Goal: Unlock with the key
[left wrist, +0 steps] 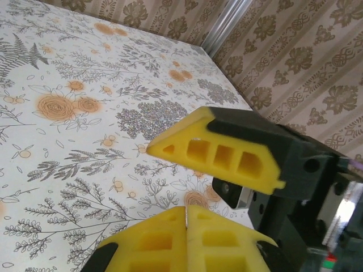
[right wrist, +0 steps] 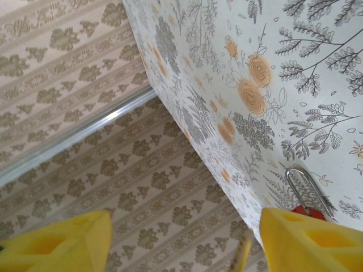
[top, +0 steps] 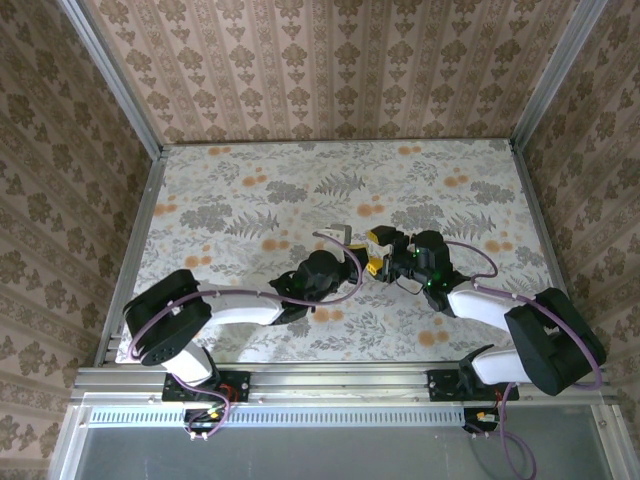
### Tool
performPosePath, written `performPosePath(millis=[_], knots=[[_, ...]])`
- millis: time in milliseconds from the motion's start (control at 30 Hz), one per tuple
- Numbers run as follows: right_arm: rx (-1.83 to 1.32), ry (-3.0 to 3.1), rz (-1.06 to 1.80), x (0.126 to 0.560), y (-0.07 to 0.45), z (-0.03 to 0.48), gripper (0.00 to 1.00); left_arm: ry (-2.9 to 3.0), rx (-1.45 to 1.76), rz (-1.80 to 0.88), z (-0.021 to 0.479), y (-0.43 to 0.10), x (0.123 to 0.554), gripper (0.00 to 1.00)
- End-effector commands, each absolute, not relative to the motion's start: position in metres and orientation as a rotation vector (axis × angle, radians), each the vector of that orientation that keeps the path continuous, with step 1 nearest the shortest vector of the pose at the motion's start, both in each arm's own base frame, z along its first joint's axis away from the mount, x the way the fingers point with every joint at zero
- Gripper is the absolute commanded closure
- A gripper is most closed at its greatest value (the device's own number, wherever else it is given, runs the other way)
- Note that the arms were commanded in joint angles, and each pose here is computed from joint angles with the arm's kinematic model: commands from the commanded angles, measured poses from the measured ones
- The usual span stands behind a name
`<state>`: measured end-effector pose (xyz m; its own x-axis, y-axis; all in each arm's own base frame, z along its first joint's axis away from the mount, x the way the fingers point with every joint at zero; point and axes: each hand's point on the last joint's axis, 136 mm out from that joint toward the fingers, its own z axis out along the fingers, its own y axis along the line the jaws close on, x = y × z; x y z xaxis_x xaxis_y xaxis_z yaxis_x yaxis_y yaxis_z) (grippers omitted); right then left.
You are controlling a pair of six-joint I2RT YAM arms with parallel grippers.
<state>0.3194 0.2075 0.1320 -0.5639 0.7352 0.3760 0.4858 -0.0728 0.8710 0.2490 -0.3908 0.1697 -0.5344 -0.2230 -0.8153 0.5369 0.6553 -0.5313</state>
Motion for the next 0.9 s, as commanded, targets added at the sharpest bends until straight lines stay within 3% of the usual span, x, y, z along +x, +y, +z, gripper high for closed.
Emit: performPosePath(millis=[0,233,867], knots=[[1.285,1.97,1.726,0.312,0.206,0.141,0.19,1.871,0.236,-1.015,0.179,-0.394,0.258,1.0],[1.23,1.965,1.739,0.307,0.202,0.152,0.0,1.822,0.256,-1.039,0.194,-0.399,0.269,1.0],[1.209,1.866,1.824,0.324,0.202,0.171,0.0,1.776,0.259,-1.229,0.196,-0.428,0.25,1.0]])
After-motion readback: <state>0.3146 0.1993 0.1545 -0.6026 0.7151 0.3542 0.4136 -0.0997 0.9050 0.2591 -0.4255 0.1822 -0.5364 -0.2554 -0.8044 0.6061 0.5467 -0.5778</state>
